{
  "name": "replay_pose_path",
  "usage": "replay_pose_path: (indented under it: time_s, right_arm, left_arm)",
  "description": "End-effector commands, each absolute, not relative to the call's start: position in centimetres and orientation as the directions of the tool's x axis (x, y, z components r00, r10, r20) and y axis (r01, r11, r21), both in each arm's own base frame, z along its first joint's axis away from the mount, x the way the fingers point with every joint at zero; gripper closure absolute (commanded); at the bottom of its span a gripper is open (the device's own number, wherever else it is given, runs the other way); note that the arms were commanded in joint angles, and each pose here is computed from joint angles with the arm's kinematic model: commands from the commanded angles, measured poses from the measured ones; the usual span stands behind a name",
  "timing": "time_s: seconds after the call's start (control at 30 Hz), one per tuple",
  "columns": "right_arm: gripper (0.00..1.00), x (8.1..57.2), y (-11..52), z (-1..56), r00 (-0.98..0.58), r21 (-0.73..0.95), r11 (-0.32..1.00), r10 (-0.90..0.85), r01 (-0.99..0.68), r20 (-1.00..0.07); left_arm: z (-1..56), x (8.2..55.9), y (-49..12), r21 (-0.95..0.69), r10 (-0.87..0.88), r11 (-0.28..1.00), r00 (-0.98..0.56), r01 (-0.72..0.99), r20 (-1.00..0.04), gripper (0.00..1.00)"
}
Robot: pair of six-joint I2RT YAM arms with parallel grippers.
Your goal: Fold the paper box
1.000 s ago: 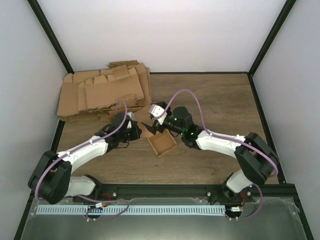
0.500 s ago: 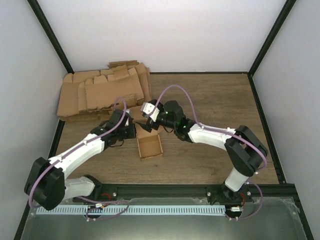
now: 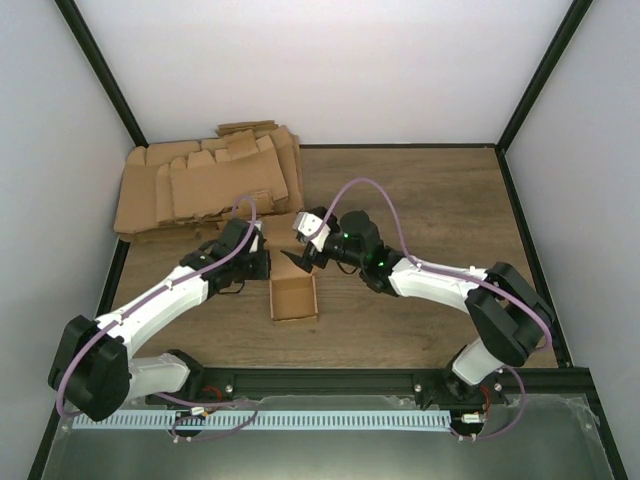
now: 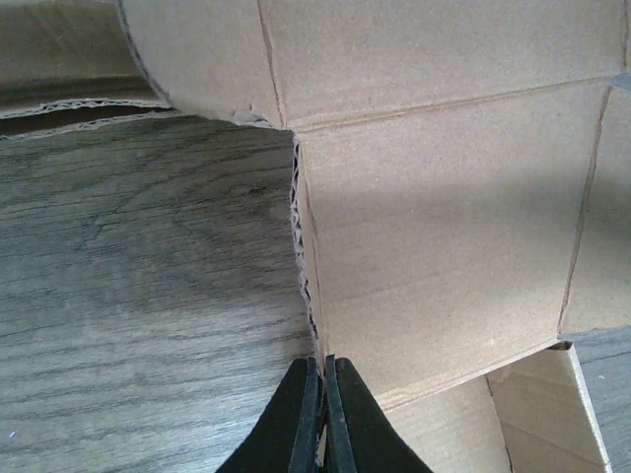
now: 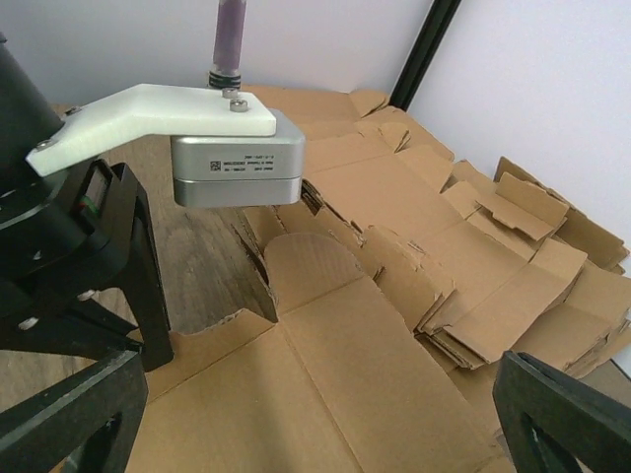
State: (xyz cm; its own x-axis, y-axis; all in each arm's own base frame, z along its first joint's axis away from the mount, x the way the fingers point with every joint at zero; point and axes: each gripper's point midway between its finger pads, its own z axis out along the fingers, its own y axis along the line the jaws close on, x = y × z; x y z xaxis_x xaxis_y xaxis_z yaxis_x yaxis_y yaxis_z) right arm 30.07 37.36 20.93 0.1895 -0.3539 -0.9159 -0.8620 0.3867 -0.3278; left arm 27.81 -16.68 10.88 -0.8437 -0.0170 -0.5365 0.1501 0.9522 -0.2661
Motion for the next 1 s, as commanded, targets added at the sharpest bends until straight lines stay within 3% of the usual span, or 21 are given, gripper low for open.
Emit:
replay_pose_path:
  time_s: [0.0, 0.6, 0.97]
  right_arm:
    - [0.00, 29.7, 37.1, 22.0, 0.199, -0.327, 0.402, -0.327, -0.855, -0.924]
    - [0.00, 32.2, 41.0, 21.0, 0.210, -0.359, 0.332, -0.409, -0.872, -0.888]
    - [0.00, 31.1, 39.4, 21.5, 0.206, -0.348, 0.364, -0.376, -0.864, -0.903]
  left_arm:
    - [11.1, 27.9, -16.6, -0.243, 0.019, 0.954, -0.841, 0.177, -0.540, 0.96]
    - [10.8, 27.7, -13.9, -0.154, -0.026, 0.985, -0.835, 0.071, -0.550, 0.96]
    - [11.2, 27.5, -14.0, -0.186, -0.053, 0.981, -0.826, 0.063, -0.561, 0.96]
